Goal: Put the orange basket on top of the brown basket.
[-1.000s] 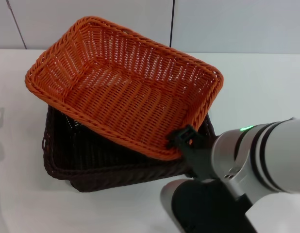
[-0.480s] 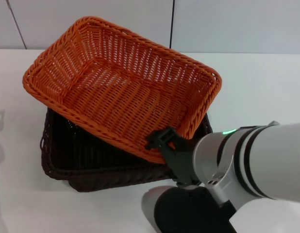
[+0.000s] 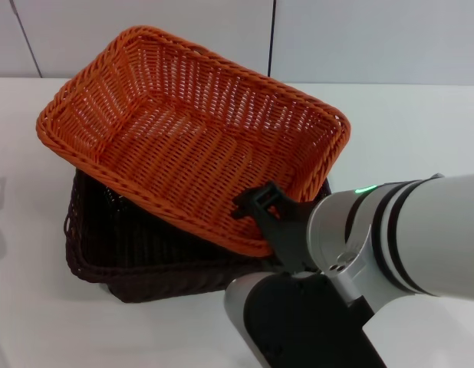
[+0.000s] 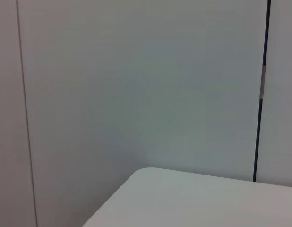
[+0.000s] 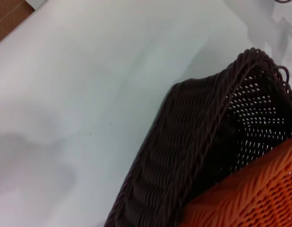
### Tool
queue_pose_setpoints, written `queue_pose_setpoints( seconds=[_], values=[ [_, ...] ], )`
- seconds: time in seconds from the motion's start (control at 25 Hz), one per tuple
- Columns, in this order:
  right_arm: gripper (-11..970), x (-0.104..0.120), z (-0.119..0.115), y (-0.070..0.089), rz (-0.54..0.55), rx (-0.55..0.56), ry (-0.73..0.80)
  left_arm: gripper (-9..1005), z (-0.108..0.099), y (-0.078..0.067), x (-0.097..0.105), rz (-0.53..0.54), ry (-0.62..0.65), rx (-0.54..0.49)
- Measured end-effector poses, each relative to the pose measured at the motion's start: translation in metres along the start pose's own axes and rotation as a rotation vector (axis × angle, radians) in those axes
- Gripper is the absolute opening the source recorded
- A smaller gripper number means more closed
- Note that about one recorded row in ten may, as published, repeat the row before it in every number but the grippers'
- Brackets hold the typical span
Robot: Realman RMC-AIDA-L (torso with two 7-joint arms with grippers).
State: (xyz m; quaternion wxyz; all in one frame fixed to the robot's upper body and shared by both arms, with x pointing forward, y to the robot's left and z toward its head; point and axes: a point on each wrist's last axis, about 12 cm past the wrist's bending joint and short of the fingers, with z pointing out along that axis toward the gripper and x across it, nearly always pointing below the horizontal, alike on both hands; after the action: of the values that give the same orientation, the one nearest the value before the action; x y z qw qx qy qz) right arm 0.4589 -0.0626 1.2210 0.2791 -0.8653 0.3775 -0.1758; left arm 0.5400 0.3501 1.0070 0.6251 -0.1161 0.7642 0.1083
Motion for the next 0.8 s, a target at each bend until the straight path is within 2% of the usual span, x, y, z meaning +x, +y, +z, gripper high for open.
queue_pose_setpoints(
  seconds=[0.36, 0.64, 0.8],
  values=[
    [641, -0.014, 0.001, -0.003, -0.043, 0.032, -0.042, 797, 0.002, -0.001, -0.001, 0.001, 0.007, 0.004],
    [641, -0.030, 0.004, 0.004, -0.092, 0.029, -0.087, 797, 0.002, -0.001, -0.001, -0.004, 0.007, -0.001],
    [641, -0.027, 0.003, -0.007, -0.067, 0.096, -0.107, 797, 0.002, 0.000, 0.000, -0.005, 0.008, -0.004]
  ],
)
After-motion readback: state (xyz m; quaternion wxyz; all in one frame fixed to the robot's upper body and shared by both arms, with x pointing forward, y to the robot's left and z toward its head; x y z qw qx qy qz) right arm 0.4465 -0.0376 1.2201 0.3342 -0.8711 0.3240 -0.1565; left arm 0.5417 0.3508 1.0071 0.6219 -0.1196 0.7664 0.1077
